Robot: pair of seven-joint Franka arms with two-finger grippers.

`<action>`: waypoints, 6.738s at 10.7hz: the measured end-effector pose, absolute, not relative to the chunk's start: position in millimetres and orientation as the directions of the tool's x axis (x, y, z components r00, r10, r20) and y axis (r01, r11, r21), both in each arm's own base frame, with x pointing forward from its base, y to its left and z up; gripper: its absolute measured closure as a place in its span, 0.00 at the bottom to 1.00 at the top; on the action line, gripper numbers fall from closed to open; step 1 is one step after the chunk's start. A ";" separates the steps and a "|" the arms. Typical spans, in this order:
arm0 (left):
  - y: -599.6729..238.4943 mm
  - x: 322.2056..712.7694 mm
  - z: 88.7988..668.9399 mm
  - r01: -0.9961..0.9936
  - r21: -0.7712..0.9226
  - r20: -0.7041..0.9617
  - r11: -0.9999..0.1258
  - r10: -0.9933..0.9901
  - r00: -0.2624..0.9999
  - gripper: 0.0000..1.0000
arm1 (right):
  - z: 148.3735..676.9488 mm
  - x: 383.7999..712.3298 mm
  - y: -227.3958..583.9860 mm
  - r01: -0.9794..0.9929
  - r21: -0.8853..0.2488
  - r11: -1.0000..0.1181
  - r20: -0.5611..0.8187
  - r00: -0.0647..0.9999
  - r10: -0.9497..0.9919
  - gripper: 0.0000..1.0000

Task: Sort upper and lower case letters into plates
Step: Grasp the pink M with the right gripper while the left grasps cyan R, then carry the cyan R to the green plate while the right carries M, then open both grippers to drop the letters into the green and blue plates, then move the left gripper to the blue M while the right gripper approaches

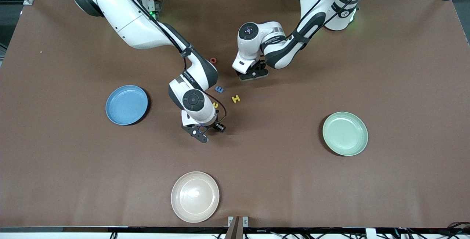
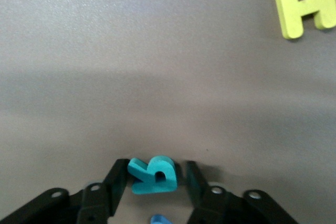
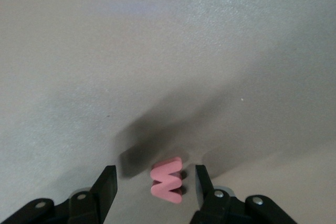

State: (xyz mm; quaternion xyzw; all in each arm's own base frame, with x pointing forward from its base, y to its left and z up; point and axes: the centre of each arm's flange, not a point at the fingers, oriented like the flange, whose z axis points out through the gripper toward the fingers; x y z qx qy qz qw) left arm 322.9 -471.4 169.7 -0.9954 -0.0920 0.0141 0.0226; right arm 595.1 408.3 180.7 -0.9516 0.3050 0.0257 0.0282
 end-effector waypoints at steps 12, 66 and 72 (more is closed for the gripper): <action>-333.5 491.0 273.1 0.224 0.031 0.144 -0.974 0.226 0.963 0.62 | 178.0 593.9 406.1 -0.579 -0.020 -0.815 -0.068 0.814 -0.576 0.53; -459.7 278.7 176.7 0.723 -0.035 -0.091 -0.690 0.723 0.685 0.04 | 204.0 522.7 364.1 -0.350 -0.008 -0.937 -0.062 0.935 -0.349 0.00; -461.8 276.6 166.4 0.740 -0.037 -0.101 -0.672 0.739 0.666 0.15 | 171.3 473.6 381.5 -0.143 -0.026 -0.989 -0.054 0.988 -0.141 0.00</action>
